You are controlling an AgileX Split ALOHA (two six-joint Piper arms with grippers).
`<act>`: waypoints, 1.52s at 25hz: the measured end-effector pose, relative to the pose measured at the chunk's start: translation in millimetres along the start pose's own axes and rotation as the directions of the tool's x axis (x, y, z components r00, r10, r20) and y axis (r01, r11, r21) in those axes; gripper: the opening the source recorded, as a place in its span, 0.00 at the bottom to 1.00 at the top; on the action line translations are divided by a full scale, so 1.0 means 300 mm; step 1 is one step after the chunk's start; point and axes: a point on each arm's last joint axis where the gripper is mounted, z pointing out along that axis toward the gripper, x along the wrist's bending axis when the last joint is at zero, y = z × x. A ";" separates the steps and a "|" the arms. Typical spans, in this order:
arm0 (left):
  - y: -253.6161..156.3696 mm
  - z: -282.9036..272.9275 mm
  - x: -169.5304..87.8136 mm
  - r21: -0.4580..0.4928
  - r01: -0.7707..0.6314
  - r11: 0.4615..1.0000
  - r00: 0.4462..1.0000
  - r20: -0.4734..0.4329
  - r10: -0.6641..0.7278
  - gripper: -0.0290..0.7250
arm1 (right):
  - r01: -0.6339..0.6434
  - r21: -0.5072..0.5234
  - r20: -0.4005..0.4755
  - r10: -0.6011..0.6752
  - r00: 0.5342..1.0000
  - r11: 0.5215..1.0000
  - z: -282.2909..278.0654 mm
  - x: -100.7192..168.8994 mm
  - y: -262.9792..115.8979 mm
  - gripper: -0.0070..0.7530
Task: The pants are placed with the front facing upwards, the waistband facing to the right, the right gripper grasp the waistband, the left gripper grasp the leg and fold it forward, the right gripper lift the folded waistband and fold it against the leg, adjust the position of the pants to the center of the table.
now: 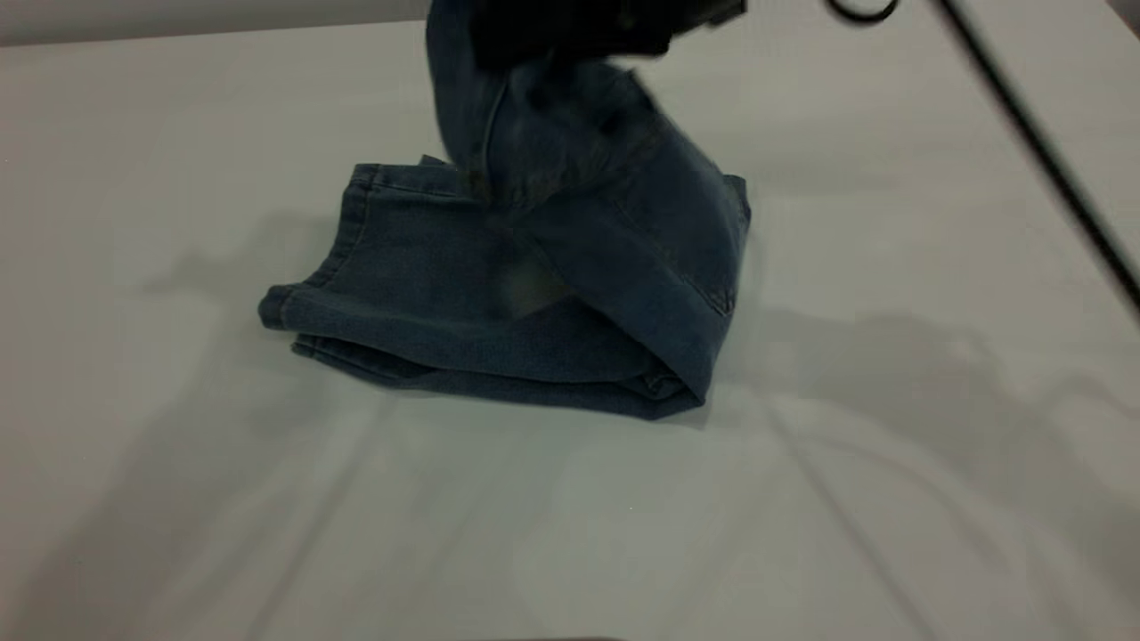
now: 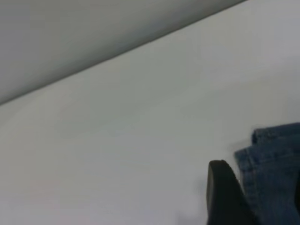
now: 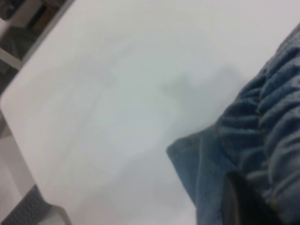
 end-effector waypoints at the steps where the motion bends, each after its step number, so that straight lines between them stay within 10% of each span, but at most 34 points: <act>1: -0.001 0.000 0.000 0.003 0.003 1.000 1.000 0.002 -0.003 0.46 | -0.007 0.008 0.003 0.007 1.000 1.000 0.020 -0.016 -0.005 0.16; 15: -0.008 0.000 0.000 0.026 0.008 1.000 1.000 -0.001 -0.008 0.46 | 0.014 0.058 0.016 -0.015 1.000 0.998 0.155 -0.057 -0.038 0.17; 26: -0.009 0.000 0.000 0.028 0.011 1.000 1.000 0.000 -0.011 0.46 | 0.045 0.037 -0.033 -0.044 0.998 0.998 0.175 -0.010 -0.008 0.73; 32: -0.010 0.000 0.000 0.029 0.010 1.000 1.000 0.000 -0.010 0.46 | 0.003 0.034 -0.096 0.001 0.995 0.999 0.173 0.021 0.020 0.78; 38: -0.010 0.000 0.000 0.029 0.010 1.000 1.000 0.000 -0.010 0.46 | -0.112 0.112 0.077 0.104 0.992 0.987 0.194 0.016 -0.002 0.74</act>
